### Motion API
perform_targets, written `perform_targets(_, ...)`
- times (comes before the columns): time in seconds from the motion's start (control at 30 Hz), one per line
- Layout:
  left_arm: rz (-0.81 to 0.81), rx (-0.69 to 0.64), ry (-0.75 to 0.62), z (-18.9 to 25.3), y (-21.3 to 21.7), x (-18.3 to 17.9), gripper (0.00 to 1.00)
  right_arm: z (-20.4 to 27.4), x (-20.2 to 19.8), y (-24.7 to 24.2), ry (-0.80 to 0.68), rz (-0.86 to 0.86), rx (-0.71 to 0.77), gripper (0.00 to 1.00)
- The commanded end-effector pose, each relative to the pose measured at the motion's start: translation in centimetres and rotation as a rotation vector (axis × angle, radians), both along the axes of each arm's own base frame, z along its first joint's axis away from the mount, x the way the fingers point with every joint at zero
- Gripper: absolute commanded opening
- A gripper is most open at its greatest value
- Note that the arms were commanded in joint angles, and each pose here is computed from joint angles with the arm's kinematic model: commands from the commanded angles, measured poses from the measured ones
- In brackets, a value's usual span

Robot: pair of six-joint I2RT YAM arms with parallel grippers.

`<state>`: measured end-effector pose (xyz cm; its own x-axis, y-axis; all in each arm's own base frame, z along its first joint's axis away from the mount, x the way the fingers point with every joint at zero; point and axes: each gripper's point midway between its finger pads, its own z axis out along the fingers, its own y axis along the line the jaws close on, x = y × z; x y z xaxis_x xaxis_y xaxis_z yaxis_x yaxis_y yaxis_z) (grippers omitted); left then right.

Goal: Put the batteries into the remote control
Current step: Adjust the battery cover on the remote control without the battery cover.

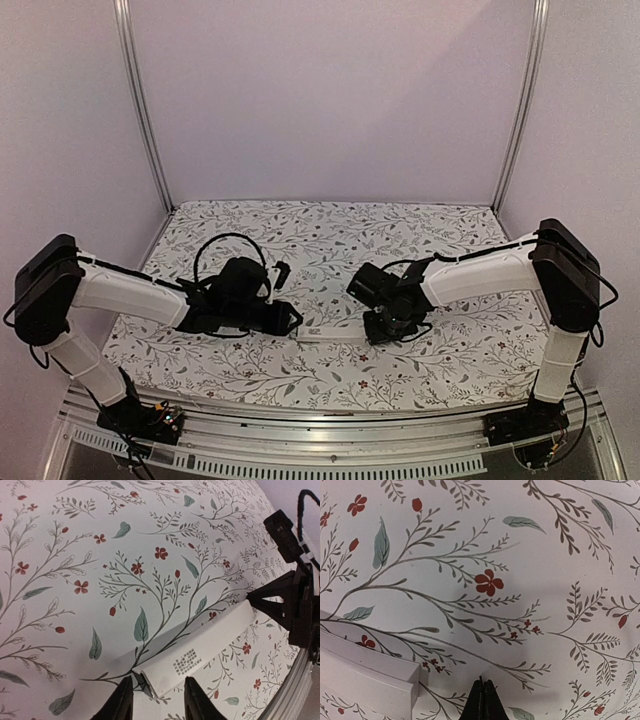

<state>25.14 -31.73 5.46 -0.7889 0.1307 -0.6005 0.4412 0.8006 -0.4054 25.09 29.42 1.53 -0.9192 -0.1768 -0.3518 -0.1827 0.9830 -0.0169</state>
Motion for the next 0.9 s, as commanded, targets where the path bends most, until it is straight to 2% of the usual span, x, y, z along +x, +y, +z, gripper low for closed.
perform_targets(0.0, 0.023, -0.031, -0.043, 2.0, 0.0, 0.3, 0.40, 1.1, 0.3, 0.3, -0.021, -0.016, 0.015, 0.00)
perform_targets(0.1, 0.040, -0.058, 0.001, 1.4, 0.2, -0.1, 0.51, 1.4, 0.2, 0.8, -0.023, -0.009, 0.028, 0.00)
perform_targets(0.23, 0.036, -0.065, 0.060, 0.0, 0.0, -0.7, 0.57, 1.8, 0.1, 1.3, -0.035, -0.003, 0.026, 0.00)
perform_targets(0.6, 0.016, -0.054, 0.123, -1.8, -0.7, -0.8, 0.44, 2.2, 0.1, 2.0, -0.046, 0.009, -0.003, 0.00)
perform_targets(0.77, 0.027, -0.055, 0.119, -1.6, -0.4, -0.8, 0.43, 2.7, 0.0, 1.3, -0.051, 0.003, -0.029, 0.00)
perform_targets(0.87, 0.032, -0.056, 0.119, -1.6, -0.3, -0.8, 0.43, 4.1, 0.4, 0.7, -0.093, -0.012, -0.031, 0.10)
